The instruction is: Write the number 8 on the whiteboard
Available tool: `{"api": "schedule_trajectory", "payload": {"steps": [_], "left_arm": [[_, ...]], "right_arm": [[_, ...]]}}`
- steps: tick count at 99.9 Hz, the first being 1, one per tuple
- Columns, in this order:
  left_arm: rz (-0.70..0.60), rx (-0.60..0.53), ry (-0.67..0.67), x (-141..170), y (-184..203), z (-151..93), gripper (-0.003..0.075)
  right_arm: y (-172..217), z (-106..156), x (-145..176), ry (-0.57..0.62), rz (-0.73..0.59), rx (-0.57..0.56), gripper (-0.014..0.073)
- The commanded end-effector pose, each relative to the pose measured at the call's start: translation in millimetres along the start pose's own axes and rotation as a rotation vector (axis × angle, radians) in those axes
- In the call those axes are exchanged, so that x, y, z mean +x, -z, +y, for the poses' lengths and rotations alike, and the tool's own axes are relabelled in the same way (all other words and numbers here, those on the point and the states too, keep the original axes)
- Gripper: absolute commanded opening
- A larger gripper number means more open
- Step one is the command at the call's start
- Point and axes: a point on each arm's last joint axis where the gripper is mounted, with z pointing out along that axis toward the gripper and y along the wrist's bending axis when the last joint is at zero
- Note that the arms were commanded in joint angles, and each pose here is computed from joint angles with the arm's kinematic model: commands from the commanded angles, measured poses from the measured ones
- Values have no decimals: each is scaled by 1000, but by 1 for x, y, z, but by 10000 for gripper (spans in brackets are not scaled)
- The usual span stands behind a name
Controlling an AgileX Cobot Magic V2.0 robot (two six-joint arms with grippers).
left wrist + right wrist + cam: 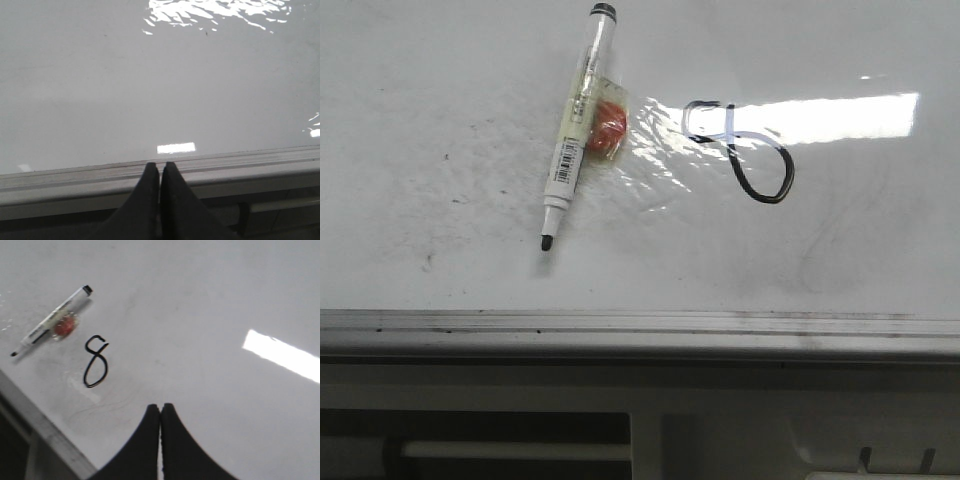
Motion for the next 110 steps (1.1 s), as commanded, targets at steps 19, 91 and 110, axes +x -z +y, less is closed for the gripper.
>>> {"api": "schedule_trajectory", "payload": {"steps": [19,91,110], "left_arm": [[-34,-5,13,8,-2,0,-20],[-34,-5,13,8,-2,0,-20],[-34,-5,13,8,-2,0,-20]], "right_arm": [[-29,10,52,-153,-62,283,-63],[-26,20,102,-205,266,351,-63],[-26,20,102,-205,266,351,-63]]}}
